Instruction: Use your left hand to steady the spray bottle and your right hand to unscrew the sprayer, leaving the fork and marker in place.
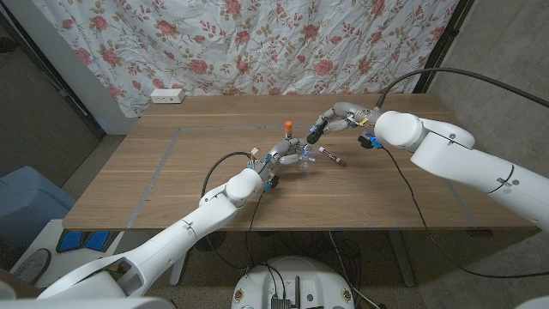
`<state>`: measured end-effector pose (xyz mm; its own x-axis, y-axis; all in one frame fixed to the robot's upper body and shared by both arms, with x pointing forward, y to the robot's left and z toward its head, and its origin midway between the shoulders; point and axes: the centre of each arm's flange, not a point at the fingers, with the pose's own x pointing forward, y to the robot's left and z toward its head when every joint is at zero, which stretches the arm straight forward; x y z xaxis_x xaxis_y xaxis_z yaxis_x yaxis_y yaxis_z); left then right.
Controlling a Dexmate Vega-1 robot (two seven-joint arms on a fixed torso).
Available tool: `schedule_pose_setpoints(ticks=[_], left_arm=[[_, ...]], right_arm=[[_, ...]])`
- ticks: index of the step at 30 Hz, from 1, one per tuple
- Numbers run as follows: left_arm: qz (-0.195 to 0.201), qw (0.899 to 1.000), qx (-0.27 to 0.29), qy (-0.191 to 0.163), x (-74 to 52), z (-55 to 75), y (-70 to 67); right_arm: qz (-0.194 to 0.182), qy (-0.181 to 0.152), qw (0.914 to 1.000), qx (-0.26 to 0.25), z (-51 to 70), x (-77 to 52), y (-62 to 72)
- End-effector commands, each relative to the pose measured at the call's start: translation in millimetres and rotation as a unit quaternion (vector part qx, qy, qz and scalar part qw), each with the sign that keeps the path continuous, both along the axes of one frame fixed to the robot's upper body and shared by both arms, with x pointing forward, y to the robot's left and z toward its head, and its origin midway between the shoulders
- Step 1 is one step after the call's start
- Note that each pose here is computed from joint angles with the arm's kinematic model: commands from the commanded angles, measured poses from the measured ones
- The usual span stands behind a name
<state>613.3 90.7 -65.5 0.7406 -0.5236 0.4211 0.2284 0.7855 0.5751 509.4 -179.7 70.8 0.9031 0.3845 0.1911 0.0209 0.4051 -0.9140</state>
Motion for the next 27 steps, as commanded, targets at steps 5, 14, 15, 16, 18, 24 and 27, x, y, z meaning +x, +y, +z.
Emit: schedule_pose_setpoints(ticks=[5, 14, 15, 16, 18, 24, 27], left_arm=[[-0.003, 1.000, 0.000, 0.000, 2.0, 0.8, -0.9], [-0.004, 1.000, 0.000, 0.000, 2.3, 1.2, -1.1], [-0.004, 1.000, 0.000, 0.000, 2.3, 1.2, -1.1], [-0.004, 1.000, 0.000, 0.000, 2.3, 1.2, -1.0], [-0.004, 1.000, 0.000, 0.000, 2.3, 1.2, -1.0], [-0.003, 1.000, -0.001, 0.000, 1.8, 0.5, -0.5], [-0.002, 1.000, -0.002, 0.000, 1.5, 0.2, -0.1]], right_arm=[[0.000, -0.016, 0.9999, 0.005, 2.2, -0.4, 0.7], [0.003, -0.028, 0.9996, 0.008, 5.0, -3.7, 0.1], [0.002, -0.029, 0.9995, 0.010, 5.6, -4.5, -0.6], [0.002, -0.031, 0.9995, 0.009, 5.9, -4.9, -1.0], [0.002, -0.031, 0.9995, 0.010, 6.3, -5.2, -1.4], [-0.001, -0.033, 0.9994, 0.012, 6.9, -7.4, -3.9], [0.000, -0.036, 0.9993, 0.013, 7.1, -8.8, -5.1]])
